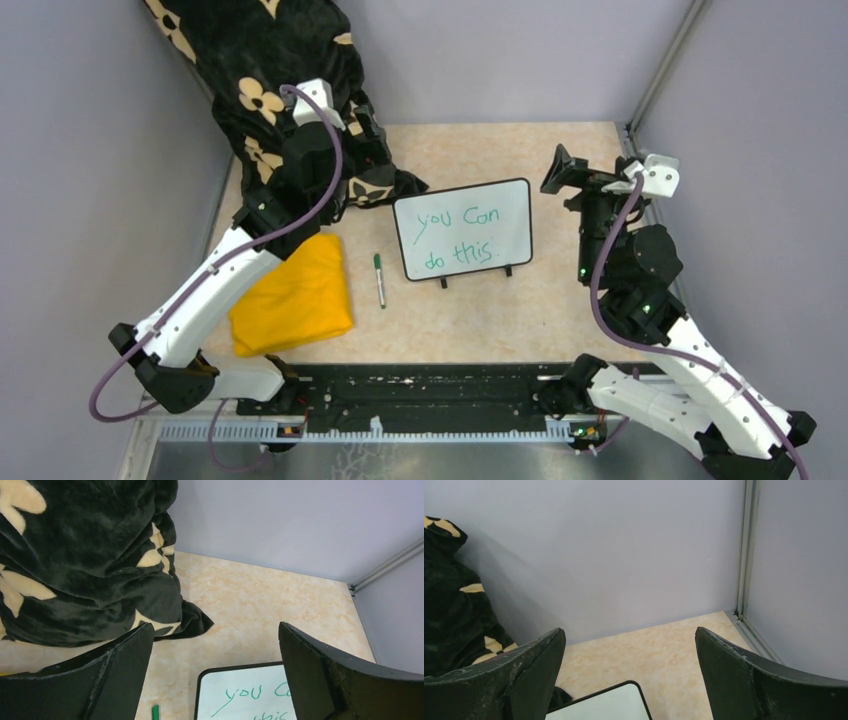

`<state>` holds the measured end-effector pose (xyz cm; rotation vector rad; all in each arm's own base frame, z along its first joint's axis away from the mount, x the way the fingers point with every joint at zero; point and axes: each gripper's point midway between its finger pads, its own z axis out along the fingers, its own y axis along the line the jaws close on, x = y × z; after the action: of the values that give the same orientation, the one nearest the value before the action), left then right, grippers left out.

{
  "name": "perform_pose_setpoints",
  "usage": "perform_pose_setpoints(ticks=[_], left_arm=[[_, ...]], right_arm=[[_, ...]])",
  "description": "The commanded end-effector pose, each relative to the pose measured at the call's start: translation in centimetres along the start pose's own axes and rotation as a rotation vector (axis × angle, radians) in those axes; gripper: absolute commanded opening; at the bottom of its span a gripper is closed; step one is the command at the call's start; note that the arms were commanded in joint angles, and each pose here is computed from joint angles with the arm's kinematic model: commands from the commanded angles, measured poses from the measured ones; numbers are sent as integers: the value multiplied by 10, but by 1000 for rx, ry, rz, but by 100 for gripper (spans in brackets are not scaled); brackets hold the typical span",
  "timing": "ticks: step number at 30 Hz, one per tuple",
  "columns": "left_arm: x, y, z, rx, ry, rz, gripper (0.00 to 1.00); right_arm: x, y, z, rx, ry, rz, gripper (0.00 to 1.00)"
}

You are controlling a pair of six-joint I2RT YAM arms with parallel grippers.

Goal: Write a sentence on the whiteboard
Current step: Reset both arms

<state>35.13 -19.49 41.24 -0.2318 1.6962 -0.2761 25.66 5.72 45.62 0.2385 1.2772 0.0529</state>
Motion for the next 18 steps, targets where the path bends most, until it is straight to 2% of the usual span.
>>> perform_pose_setpoints(ticks=[1, 5, 8, 11, 18], left_arm=[[-12, -11, -17, 130, -33, -15, 99], [-14, -41, -40, 396, -49, 127, 99], [-25, -40, -57, 468, -120, 163, 99], [-41, -27, -60, 409, -182, 130, 99], [-71, -6, -61, 272, -242, 44, 99]], right_arm=[[-13, -8, -3, 16, -24, 31, 99], [-17, -11, -5, 16, -28, 29, 99], [-20, -13, -7, 15, -34, 34, 99], [-23, -16, -8, 15, -38, 38, 99], [-43, -15, -16, -45, -96, 95, 99]])
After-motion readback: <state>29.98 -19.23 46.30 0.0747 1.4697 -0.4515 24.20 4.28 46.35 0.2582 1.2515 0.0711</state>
